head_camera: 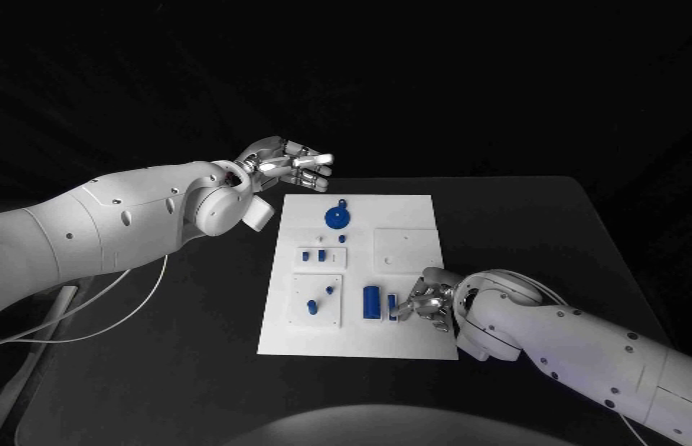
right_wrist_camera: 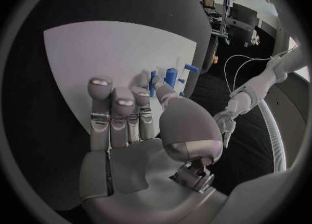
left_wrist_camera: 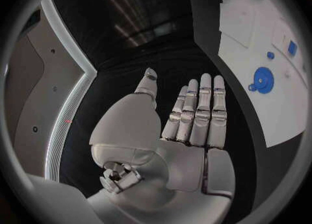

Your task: Assemble the parts on the task board

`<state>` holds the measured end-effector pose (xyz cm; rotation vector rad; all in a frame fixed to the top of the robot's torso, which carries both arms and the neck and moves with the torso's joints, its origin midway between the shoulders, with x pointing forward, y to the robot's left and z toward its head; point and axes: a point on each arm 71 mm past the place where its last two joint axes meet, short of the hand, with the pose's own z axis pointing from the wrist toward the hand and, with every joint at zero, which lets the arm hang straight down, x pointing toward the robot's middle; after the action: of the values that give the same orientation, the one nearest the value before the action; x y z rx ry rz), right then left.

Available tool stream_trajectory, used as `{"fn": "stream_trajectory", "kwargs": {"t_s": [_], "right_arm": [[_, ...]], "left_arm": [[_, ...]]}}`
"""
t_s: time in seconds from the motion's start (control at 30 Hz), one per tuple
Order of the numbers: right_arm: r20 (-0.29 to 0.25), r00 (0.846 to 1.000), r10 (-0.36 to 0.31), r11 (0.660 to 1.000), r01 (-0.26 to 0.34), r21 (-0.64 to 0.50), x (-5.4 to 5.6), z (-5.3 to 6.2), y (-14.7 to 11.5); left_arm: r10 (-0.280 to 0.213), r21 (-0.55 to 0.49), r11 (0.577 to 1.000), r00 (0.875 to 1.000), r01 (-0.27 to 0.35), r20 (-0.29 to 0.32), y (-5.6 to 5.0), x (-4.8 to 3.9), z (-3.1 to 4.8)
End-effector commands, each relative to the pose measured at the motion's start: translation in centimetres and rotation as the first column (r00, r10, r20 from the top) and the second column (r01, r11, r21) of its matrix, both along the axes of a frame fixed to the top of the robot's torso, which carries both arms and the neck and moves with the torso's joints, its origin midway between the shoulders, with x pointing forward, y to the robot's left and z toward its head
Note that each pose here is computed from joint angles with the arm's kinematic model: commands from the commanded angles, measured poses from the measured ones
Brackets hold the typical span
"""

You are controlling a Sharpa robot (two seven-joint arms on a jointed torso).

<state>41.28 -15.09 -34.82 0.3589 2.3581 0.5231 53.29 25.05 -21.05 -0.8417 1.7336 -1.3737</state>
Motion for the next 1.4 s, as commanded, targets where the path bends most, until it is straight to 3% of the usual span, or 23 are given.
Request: {"fn": "stream_trajectory", "kwargs": {"t_s": [0.03, 0.23, 0.37, 0.47, 0.57, 0.73, 0.9, 0.97, 1.07, 1.17, 1.4], "right_arm": [[-0.028, 0.999, -0.021, 1.0, 0.021, -0.004, -0.4, -0.6, -0.8], [-0.051, 0.997, -0.052, 0.995, 0.056, 0.085, 0.0, 0.3, -1.7], [0.018, 0.996, -0.089, 0.977, 0.084, 0.196, 1.5, 2.1, -2.5], [0.07, 0.987, -0.147, 0.951, 0.122, 0.283, 3.3, 3.6, -3.7], [0.104, 0.965, -0.24, 0.904, 0.184, 0.386, 5.7, 5.0, -5.5], [0.152, 0.906, -0.395, 0.805, 0.261, 0.533, 9.4, 7.2, -8.5], [0.199, 0.847, -0.492, 0.724, 0.271, 0.634, 12.5, 9.1, -10.3], [0.192, 0.825, -0.531, 0.663, 0.264, 0.7, 13.8, 9.9, -10.8], [0.174, 0.814, -0.554, 0.594, 0.241, 0.767, 14.8, 10.6, -10.9], [0.17, 0.809, -0.563, 0.55, 0.213, 0.807, 15.5, 11.1, -10.9], [0.176, 0.803, -0.569, 0.506, 0.172, 0.845, 16.1, 11.9, -10.9]], "left_arm": [[-0.014, -0.007, 1.0, 1.0, 0.014, 0.002, -0.2, -0.01, 0.03], [0.001, -0.012, 1.0, 1.0, -0.001, -0.001, 0.1, 0.22, 0.0], [0.018, -0.017, 1.0, 1.0, -0.018, 0.0, 0.4, 0.42, -0.01], [0.031, -0.017, 0.999, 0.999, -0.031, 0.004, 0.7, 0.63, -0.01], [0.049, -0.02, 0.999, 0.999, -0.049, 0.008, 1.2, 0.9, 0.01], [0.086, -0.029, 0.996, 0.996, -0.085, 0.02, 1.7, 1.56, 0.11], [0.15, -0.045, 0.988, 0.989, -0.149, 0.017, 2.3, 2.46, 0.22], [0.181, -0.064, 0.982, 0.983, -0.179, 0.019, 2.6, 2.99, 0.48], [0.212, -0.092, 0.974, 0.977, -0.209, 0.025, 2.9, 3.66, 0.91], [0.237, -0.114, 0.966, 0.971, -0.232, 0.035, 3.0, 4.11, 1.23], [0.269, -0.149, 0.954, 0.962, -0.258, 0.052, 2.9, 4.78, 1.55]]}}
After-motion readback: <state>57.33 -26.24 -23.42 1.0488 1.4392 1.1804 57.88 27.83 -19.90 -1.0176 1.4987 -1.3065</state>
